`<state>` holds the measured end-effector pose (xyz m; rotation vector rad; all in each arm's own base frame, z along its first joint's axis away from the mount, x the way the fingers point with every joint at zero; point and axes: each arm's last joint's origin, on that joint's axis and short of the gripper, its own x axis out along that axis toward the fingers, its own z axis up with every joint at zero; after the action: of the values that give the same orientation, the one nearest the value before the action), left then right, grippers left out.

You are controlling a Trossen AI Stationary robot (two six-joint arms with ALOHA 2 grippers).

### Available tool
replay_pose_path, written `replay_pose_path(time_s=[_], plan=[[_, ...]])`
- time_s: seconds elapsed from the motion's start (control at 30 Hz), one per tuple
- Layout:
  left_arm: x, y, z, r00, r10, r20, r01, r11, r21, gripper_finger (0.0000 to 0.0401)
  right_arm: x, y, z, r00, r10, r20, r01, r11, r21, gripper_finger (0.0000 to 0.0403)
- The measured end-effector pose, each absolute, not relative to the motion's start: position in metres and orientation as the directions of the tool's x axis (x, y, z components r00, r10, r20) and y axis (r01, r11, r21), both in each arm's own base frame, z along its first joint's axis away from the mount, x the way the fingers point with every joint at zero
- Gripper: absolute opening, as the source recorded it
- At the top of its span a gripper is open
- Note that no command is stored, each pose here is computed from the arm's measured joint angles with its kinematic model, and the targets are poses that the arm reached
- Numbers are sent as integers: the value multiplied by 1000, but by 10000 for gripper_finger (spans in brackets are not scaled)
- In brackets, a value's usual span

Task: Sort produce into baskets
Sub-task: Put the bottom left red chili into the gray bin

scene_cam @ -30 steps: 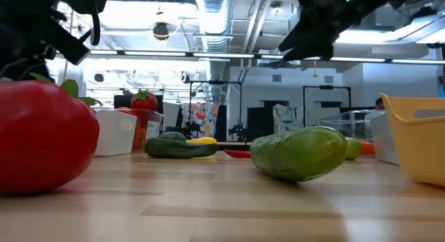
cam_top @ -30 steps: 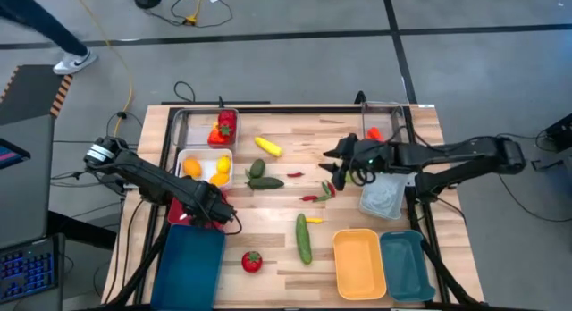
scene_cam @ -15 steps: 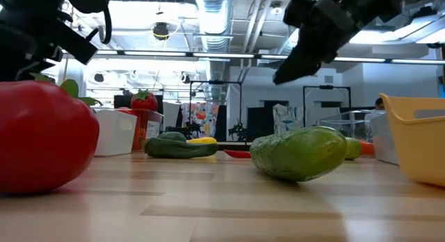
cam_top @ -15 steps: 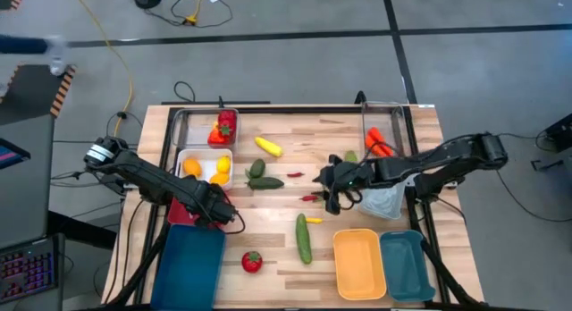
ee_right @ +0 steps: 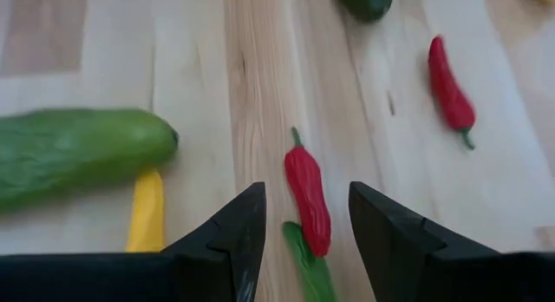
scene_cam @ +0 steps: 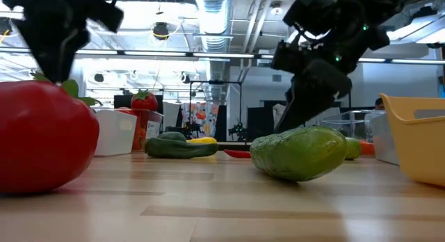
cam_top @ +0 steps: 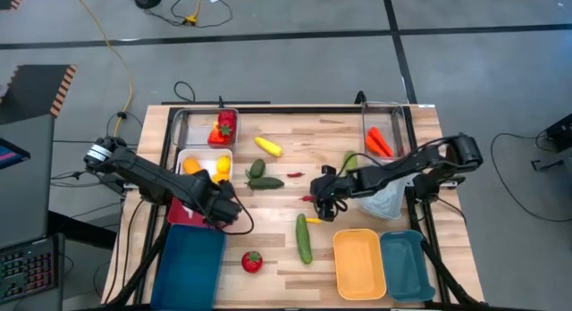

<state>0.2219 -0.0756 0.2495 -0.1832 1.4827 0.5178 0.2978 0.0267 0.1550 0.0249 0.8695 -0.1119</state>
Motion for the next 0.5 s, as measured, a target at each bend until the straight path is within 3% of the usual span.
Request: replay_pose_path(time_s=[0.23, 0.5], plan=[[241, -76, 259, 186, 195, -963, -385, 916, 111, 297, 301, 27, 133, 579, -95, -810, 107, 993, -40, 192], [251, -72, 260, 262, 170, -950, -357, 931, 68, 297, 304, 25, 121, 551, -102, -828, 114, 992, -46, 183]])
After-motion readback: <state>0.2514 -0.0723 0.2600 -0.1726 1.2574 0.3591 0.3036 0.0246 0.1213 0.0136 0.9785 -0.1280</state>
